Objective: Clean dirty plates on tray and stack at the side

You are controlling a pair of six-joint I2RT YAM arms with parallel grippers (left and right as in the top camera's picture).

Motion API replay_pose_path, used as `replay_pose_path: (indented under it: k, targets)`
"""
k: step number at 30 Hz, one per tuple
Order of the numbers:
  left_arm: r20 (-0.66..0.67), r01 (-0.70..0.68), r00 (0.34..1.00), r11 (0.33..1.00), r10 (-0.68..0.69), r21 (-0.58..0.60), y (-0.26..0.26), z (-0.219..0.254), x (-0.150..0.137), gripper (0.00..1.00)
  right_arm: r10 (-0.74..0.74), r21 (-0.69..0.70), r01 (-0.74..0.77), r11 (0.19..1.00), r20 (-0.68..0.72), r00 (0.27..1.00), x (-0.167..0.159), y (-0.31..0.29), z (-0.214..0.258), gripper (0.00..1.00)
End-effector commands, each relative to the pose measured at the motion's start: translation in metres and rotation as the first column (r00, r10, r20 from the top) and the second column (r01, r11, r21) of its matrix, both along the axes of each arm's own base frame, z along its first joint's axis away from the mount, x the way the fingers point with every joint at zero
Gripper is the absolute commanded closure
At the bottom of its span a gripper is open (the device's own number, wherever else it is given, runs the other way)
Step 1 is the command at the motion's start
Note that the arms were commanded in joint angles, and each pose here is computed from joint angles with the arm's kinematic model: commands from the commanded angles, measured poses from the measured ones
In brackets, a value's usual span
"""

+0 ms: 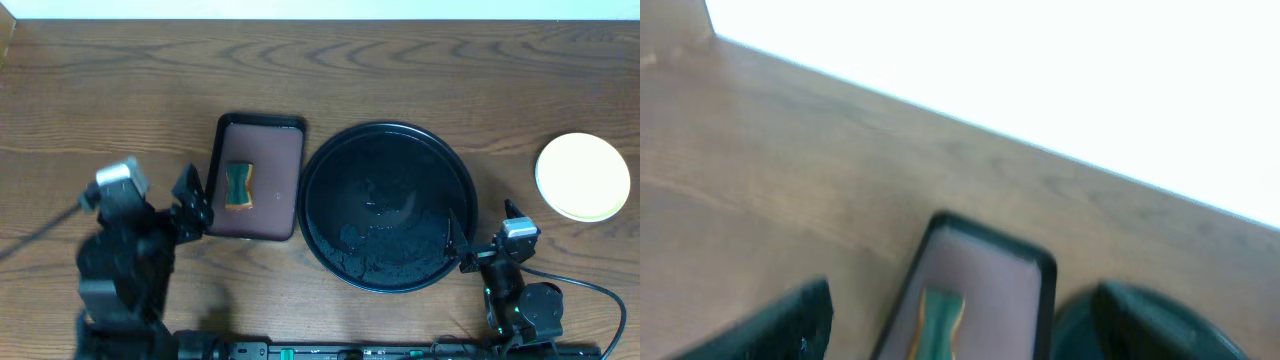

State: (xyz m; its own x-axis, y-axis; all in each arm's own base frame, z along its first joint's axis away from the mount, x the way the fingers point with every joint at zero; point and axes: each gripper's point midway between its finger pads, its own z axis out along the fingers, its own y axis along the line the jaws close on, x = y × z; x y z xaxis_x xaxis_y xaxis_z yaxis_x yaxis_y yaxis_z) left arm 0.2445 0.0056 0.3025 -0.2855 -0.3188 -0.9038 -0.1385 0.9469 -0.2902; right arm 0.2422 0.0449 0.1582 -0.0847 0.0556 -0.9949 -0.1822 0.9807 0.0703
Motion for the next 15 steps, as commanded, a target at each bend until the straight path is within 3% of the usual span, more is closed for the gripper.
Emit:
replay_pose_path:
  k: [1,7,15]
  targets:
    - [0.061,-0.021,0.998,1.0,0.021,0.004,0.004,-0.041,-0.008,0.17,-0.016,0.011,0.016,1.0,-0.003,1.0,0.001,-0.003,-0.001,0.01]
    - [0.172,-0.045,0.984,0.998,0.054,-0.053,0.007,-0.083,-0.016,0.17,-0.016,0.011,0.016,1.0,-0.003,1.0,0.001,-0.003,-0.001,0.01]
    - [0.31,-0.039,0.949,0.998,0.054,-0.057,0.007,-0.101,-0.008,0.17,-0.016,0.011,0.016,1.0,-0.003,1.0,0.001,-0.004,-0.001,0.01]
